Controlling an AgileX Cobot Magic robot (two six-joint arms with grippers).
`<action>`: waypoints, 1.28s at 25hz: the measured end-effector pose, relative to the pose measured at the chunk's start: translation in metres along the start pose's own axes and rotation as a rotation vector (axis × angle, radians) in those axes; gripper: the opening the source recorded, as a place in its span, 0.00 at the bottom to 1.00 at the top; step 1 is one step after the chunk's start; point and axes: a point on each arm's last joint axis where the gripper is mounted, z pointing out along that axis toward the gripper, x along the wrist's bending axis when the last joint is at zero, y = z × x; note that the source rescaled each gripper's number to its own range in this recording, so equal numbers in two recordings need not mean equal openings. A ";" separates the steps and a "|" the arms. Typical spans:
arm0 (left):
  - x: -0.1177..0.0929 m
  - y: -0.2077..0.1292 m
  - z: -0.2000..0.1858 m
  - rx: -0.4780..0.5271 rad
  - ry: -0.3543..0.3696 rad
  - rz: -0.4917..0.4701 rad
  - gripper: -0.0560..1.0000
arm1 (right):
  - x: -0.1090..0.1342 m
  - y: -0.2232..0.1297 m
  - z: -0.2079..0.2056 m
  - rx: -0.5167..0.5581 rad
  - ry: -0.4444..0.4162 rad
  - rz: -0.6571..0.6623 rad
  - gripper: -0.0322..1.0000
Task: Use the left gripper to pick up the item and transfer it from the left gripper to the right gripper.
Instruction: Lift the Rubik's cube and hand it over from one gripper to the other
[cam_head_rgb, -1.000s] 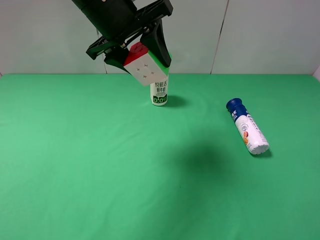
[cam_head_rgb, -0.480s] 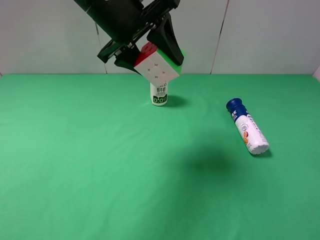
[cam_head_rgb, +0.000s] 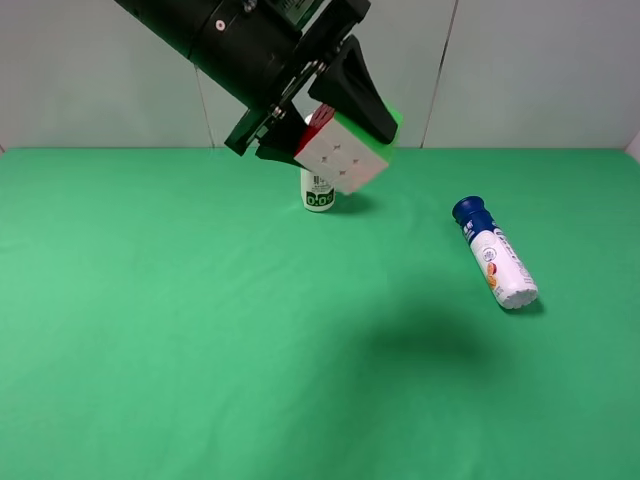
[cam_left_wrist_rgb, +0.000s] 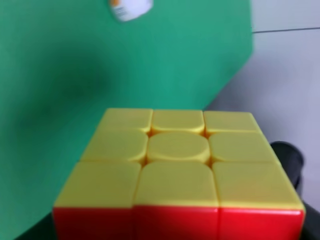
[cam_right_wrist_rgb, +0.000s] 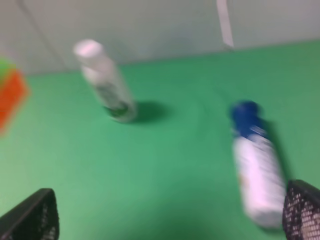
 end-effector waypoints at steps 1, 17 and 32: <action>-0.001 0.000 0.000 -0.003 -0.014 0.005 0.05 | 0.002 0.002 0.002 -0.009 0.031 -0.003 1.00; -0.014 -0.001 -0.009 0.026 -0.225 0.084 0.05 | 0.011 0.025 0.058 0.062 0.341 -0.172 1.00; -0.023 -0.005 -0.012 0.051 -0.332 0.138 0.05 | 0.012 0.033 0.117 0.016 0.448 -0.262 1.00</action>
